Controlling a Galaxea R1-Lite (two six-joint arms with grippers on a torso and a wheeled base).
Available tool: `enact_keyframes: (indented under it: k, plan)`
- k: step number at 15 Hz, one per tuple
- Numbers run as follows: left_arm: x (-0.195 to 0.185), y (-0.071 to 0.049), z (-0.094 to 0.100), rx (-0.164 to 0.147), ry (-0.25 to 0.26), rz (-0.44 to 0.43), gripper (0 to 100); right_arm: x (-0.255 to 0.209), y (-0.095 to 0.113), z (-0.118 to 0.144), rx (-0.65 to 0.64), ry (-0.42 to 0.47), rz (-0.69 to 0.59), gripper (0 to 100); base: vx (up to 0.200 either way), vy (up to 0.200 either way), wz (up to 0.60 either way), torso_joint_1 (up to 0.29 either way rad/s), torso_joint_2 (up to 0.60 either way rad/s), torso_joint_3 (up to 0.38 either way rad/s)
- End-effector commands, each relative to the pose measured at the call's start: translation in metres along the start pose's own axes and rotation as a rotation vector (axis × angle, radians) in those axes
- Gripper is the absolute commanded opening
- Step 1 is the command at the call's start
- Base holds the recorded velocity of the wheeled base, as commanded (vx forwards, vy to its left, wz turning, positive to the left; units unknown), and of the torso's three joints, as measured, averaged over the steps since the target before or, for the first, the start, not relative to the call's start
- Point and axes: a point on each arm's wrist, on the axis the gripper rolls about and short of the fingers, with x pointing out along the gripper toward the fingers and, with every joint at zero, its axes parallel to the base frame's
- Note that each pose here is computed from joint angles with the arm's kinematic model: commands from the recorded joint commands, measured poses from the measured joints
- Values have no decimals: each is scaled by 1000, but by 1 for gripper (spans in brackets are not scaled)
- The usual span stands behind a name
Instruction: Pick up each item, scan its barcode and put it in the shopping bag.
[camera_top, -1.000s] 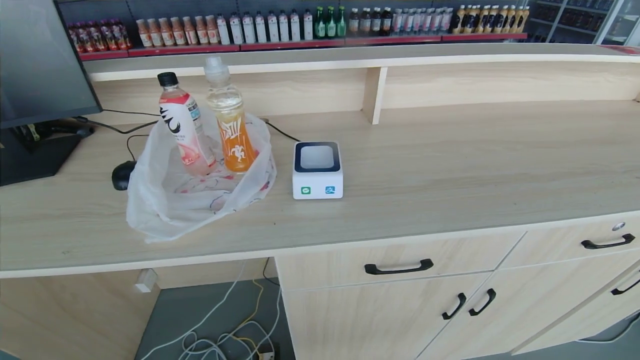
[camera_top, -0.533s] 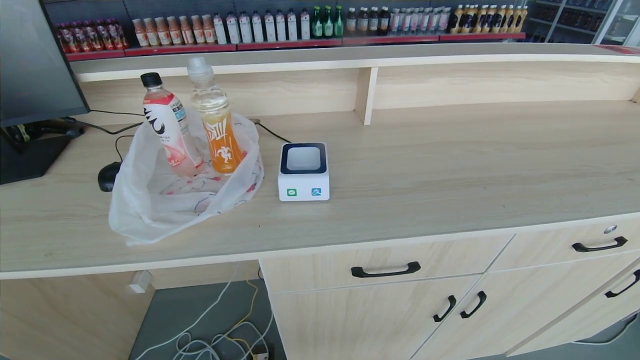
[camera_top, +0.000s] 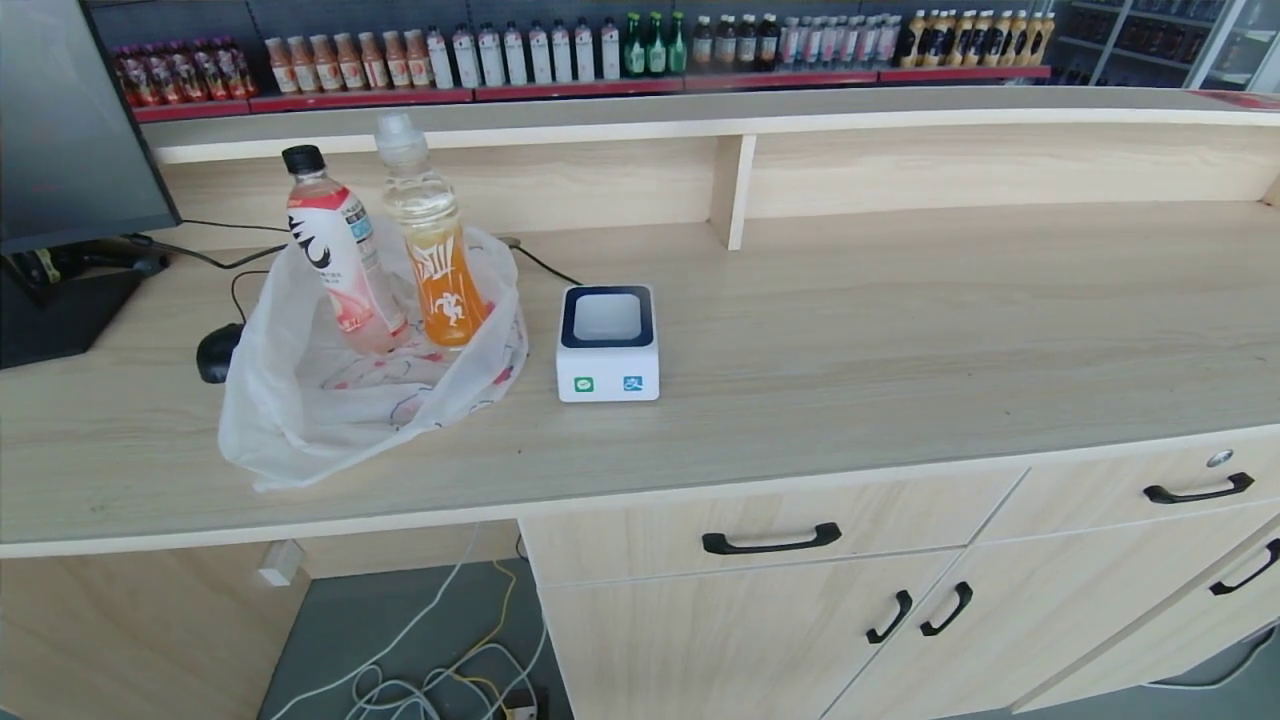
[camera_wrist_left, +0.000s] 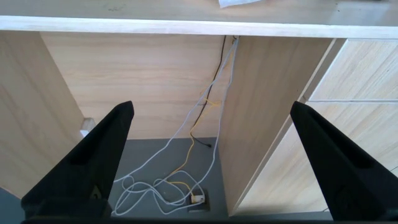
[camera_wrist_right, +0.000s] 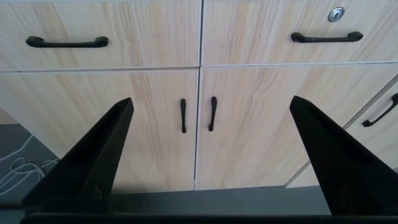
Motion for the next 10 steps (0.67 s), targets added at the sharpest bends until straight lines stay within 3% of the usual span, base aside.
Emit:
enact_keyframes:
  k: [1,10]
  plan:
    - [0,0,0,0,-1,0,100,0,0,0,-1,2,1,100,0,0,0,0,0,0]
    - [0,0,0,0,-1,0,100,0,0,0,0,2,1,100,0,0,0,0,0,0]
